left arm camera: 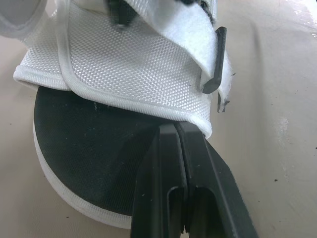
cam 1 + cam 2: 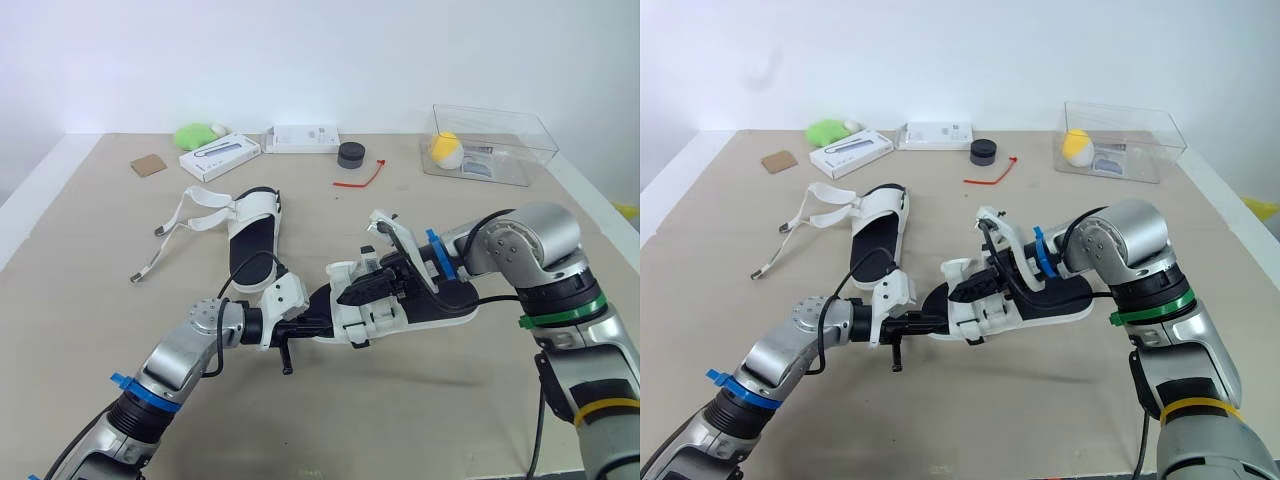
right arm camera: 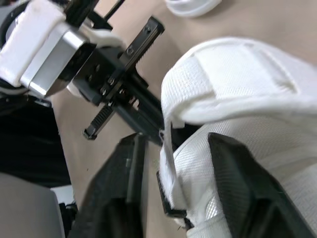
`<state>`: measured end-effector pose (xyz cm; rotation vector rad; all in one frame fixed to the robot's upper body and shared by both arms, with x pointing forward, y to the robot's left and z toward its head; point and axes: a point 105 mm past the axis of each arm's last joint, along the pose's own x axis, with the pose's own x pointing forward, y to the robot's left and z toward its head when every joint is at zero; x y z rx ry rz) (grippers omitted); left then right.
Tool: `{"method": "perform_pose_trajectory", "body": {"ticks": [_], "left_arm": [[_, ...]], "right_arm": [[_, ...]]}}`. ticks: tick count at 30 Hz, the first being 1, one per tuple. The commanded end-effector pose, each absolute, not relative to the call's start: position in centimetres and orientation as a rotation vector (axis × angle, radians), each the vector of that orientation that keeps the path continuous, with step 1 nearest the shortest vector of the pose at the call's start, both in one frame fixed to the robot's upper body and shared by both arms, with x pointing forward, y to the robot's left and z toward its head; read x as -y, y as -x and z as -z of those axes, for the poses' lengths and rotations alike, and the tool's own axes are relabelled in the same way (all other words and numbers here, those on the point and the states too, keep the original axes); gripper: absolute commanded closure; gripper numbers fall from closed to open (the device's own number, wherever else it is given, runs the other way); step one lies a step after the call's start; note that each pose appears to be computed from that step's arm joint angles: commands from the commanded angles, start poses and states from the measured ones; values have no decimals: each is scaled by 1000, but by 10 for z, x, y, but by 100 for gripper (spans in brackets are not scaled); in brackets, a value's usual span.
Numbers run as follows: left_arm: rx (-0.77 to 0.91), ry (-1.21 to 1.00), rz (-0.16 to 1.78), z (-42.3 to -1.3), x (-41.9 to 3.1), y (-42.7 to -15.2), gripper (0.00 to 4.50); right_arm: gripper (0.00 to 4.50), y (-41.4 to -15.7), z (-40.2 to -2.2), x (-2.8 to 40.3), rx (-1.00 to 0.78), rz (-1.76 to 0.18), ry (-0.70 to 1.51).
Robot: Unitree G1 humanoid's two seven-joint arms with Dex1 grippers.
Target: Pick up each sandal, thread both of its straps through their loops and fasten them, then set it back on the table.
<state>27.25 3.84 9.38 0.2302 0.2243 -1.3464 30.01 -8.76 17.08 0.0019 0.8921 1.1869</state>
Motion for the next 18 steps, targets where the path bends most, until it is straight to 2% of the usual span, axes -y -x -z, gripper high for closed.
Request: {"method": "perform_pose_trajectory", "body": {"ticks": [1, 3, 5, 6, 18], "left_arm": [[-315, -226, 1352, -74, -40, -267, 450], [-315, -226, 1352, -74, -40, -267, 450], [-316, -225, 1352, -73, -40, -267, 450], [-316, -224, 1352, -73, -40, -266, 450], [-316, -226, 1353, -73, -40, -266, 450]], "right_arm": [[294, -302, -175, 90, -832, -1180, 71], [350, -302, -170, 91, -814, -1180, 120], [433, -298, -167, 92, -806, -1196, 160], [443, -296, -166, 92, -809, -1205, 167], [443, -274, -163, 93, -868, -1287, 203]]}}
